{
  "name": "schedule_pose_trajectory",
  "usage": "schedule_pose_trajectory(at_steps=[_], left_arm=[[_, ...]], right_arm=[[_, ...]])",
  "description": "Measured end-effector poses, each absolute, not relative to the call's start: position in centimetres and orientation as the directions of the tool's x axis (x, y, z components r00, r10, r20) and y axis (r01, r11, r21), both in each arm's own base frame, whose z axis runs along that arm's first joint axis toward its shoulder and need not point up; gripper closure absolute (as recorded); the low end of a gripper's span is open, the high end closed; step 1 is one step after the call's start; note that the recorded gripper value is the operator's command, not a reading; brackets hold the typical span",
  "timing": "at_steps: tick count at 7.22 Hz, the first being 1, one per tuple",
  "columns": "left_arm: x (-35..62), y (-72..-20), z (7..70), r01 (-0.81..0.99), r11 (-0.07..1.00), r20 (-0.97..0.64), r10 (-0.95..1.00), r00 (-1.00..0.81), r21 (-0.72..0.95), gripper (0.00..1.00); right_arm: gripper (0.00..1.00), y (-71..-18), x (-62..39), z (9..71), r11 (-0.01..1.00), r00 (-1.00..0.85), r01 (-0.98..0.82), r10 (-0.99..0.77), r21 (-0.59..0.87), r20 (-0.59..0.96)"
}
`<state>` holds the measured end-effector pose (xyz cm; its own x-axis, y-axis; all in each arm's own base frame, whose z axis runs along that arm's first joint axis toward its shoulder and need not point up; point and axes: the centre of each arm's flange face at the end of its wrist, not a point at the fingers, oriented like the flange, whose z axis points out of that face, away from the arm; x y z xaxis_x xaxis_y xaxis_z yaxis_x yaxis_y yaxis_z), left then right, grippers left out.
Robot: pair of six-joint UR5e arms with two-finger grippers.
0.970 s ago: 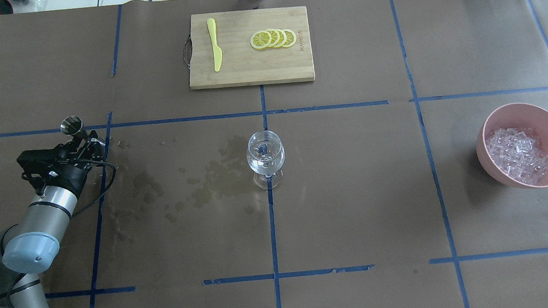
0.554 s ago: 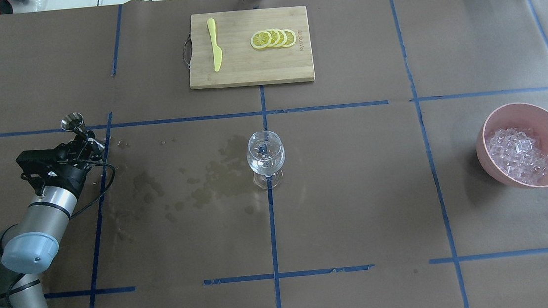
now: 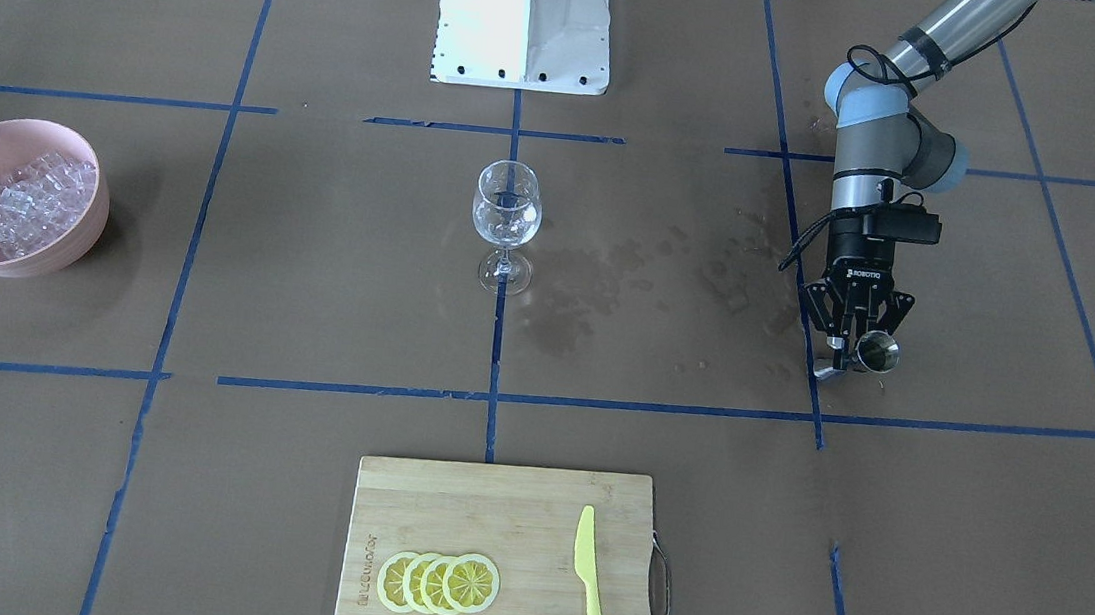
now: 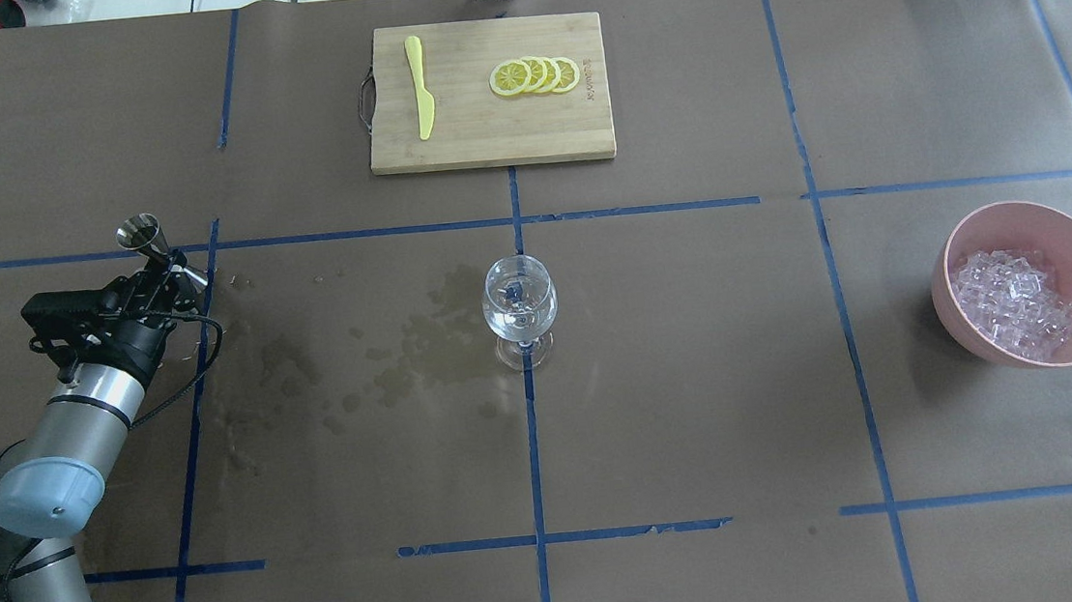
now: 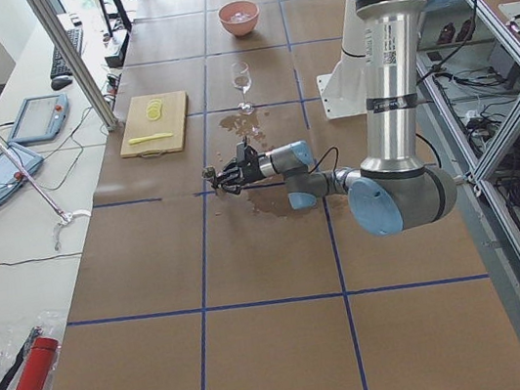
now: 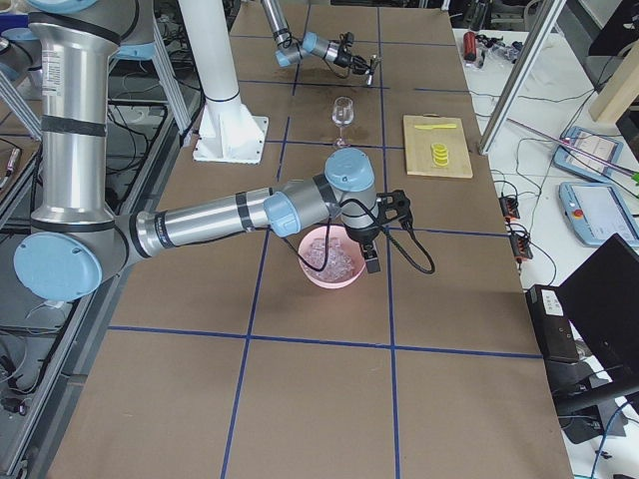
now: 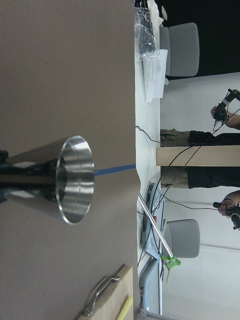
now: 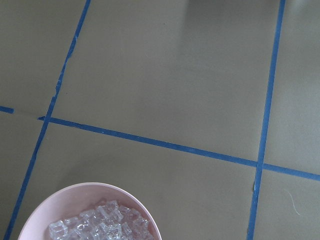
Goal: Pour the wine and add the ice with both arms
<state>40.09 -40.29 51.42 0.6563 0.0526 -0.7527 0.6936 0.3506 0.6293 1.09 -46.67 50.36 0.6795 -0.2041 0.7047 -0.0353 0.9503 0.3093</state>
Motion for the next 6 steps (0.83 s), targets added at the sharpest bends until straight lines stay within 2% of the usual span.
schedule_pose_trajectory(at_steps=[6], left_arm=[[37.5,-39.0,43.8,0.735,0.224,-0.767,0.253,0.59,0.64,1.0]], right_arm=[[0.0,-46.7,1.1,50.5,0.952,0.68,-0.037,-0.199,0.304,0.706]])
